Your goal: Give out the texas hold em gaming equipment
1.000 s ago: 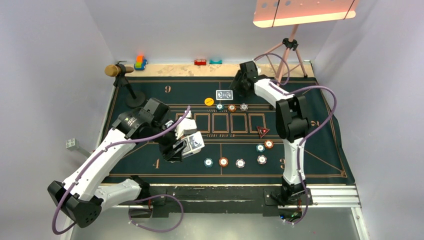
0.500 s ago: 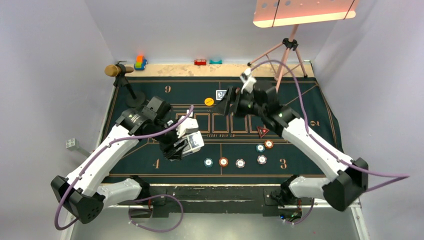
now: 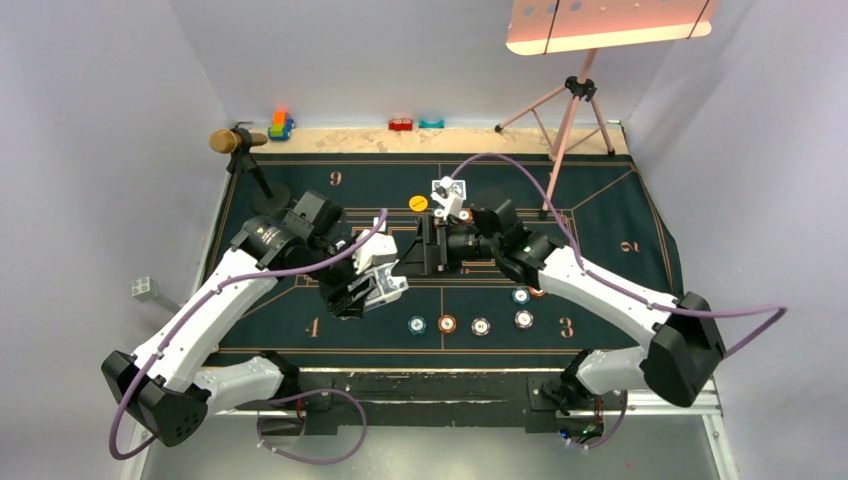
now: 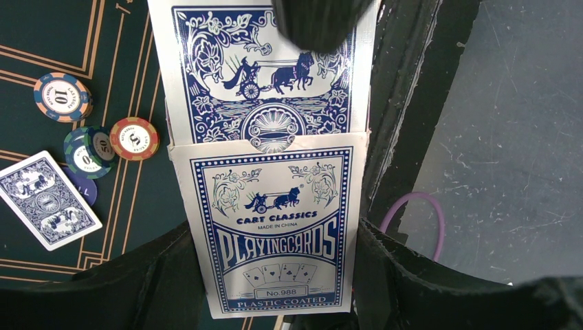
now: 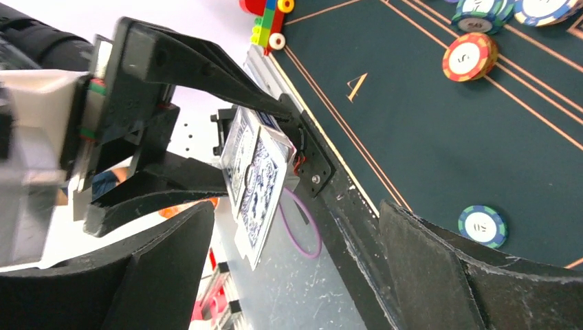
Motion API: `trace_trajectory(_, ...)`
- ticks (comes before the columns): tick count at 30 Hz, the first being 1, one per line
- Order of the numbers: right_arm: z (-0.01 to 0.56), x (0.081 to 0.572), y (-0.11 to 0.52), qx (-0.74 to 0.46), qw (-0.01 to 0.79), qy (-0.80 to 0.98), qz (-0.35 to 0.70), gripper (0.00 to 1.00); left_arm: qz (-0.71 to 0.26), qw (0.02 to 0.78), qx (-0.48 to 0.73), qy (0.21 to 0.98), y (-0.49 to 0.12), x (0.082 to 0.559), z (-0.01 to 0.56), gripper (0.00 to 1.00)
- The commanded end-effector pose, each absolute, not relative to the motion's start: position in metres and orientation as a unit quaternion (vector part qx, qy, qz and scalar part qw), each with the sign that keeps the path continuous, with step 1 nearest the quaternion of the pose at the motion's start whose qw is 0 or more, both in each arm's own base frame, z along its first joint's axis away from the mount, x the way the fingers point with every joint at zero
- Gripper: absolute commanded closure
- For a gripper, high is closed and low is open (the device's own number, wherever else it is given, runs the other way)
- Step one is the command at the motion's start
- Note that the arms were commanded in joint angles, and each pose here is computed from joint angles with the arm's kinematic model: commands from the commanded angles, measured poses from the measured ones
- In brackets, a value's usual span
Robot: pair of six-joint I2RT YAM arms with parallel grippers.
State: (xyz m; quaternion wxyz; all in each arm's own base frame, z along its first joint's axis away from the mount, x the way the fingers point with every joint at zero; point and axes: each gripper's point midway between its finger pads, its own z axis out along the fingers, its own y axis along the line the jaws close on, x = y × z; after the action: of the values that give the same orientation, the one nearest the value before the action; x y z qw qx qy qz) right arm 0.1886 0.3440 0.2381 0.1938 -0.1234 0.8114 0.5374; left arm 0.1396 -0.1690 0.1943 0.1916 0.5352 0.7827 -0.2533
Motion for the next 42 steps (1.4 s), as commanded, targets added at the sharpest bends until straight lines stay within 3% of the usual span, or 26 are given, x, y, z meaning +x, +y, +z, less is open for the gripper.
trace_trajectory(1,0.26,0.182,0.369,-0.155,0.187,0.782,0.575,0.05,-0.257,0.226,0.541,0.768,-0.176,0.145,0.213,0.7)
trace_trajectory(6,0.244,0.184,0.38,-0.152,0.165,0.793,0.566,0.06,-0.259,0.227,0.543,0.766,-0.176,0.144,0.215,0.7)
trace_trajectory(19,0.233,0.187,0.376,-0.126,0.147,0.799,0.569,0.35,-0.254,0.229,0.547,0.764,-0.173,0.143,0.215,0.71)
trace_trajectory(31,0.243,0.19,0.359,-0.111,0.17,0.796,0.57,0.42,-0.259,0.231,0.546,0.763,-0.174,0.142,0.215,0.71)
trace_trajectory(39,0.249,0.192,0.355,-0.11,0.177,0.795,0.57,0.57,-0.255,0.227,0.546,0.765,-0.172,0.141,0.212,0.71)
trace_trajectory(41,0.247,0.192,0.354,-0.111,0.178,0.8,0.562,0.56,-0.254,0.228,0.546,0.765,-0.172,0.141,0.212,0.71)
trace_trajectory(42,0.248,0.191,0.353,-0.115,0.18,0.799,0.561,0.46,-0.254,0.227,0.547,0.765,-0.172,0.141,0.211,0.71)
